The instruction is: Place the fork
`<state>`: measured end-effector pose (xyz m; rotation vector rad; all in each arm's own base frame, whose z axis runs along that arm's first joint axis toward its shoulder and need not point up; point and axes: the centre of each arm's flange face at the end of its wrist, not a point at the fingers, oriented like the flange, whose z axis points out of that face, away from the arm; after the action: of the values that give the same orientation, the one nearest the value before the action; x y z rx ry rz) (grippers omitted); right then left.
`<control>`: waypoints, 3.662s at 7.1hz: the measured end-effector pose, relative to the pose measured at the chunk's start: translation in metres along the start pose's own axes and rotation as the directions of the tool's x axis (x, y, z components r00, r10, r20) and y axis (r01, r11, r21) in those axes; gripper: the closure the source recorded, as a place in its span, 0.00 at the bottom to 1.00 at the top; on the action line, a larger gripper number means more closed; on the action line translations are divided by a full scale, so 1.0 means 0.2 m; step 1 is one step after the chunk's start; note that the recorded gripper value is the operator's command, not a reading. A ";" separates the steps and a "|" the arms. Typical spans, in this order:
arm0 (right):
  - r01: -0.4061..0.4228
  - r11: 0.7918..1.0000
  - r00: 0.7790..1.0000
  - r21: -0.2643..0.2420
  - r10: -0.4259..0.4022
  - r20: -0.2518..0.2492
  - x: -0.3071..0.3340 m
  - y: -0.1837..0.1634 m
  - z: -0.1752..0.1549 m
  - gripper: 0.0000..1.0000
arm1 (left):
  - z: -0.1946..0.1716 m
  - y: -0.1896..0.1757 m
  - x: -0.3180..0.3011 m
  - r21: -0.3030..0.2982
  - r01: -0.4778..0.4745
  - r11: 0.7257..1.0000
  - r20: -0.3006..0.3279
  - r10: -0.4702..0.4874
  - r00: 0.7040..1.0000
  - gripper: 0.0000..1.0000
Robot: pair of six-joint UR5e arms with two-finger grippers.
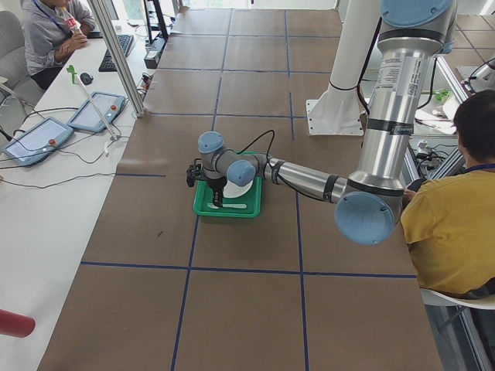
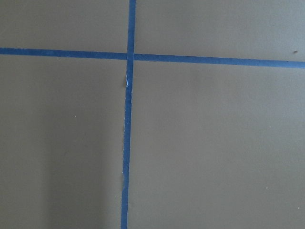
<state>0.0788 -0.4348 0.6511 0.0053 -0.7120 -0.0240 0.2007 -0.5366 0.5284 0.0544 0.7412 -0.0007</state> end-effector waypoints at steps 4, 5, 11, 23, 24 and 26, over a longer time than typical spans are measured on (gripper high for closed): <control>0.000 1.000 1.000 0.000 0.000 0.000 0.00 0.00 0.00 0.00 | -0.38 -0.09 -0.60 0.071 -0.124 0.990 0.062 0.119 0.991 0.12; -0.001 1.000 1.000 0.000 0.001 0.000 0.00 0.00 0.00 0.00 | -0.46 -0.08 -0.77 0.065 -0.139 0.988 0.071 0.135 0.988 0.07; 0.000 1.000 1.000 0.000 0.000 0.000 0.00 0.00 0.00 0.00 | -0.59 0.11 -1.39 0.002 -0.143 0.990 0.017 0.143 0.990 0.00; -0.001 1.000 1.000 0.000 0.001 0.000 0.00 0.00 0.00 0.00 | -0.67 0.38 -1.48 -0.067 -0.003 0.998 -0.054 -0.001 0.999 0.00; 0.000 1.000 1.000 0.000 0.000 0.000 0.00 0.00 0.00 0.00 | -0.63 0.37 -1.50 -0.041 -0.025 0.999 -0.053 0.023 0.998 0.00; 0.000 1.000 1.000 0.000 0.000 0.000 0.00 0.00 0.00 0.00 | -0.59 0.36 -1.55 -0.031 -0.035 0.999 -0.053 0.033 0.998 0.00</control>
<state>0.0788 -0.4349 0.6511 0.0053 -0.7120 -0.0237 -0.1054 -0.4640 0.6537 0.0365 0.7922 0.0455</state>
